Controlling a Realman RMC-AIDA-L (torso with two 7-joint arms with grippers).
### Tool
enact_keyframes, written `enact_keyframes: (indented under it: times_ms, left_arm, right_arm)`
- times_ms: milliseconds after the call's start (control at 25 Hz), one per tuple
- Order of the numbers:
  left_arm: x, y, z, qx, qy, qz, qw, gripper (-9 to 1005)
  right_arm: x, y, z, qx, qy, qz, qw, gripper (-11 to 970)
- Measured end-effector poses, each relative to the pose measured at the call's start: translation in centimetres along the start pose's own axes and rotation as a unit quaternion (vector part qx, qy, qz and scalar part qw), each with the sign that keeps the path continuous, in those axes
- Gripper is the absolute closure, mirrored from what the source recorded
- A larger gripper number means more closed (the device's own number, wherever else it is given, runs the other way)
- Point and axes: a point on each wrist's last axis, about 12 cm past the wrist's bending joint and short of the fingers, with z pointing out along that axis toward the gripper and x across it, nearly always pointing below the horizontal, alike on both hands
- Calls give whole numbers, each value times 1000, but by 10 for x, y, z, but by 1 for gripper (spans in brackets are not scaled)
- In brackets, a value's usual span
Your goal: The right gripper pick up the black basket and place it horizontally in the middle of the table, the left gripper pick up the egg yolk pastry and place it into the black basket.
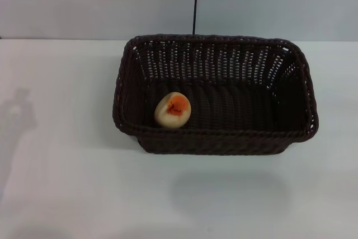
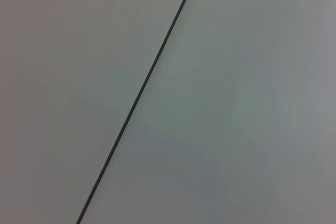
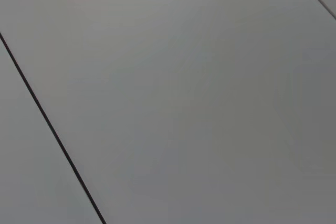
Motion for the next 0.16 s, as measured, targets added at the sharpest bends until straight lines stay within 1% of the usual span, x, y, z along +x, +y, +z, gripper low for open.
enact_keyframes:
  times_ms: [80,160]
  left_arm:
    - [0,0,-1,-1,-1,0,1000,755]
    - [-1,0,-2,-1,-2,1,1000,755]
  right_arm:
    - [0,0,-1,1,0,0,1000,685]
    - [0,-1,-1,1,0,0,1000,685]
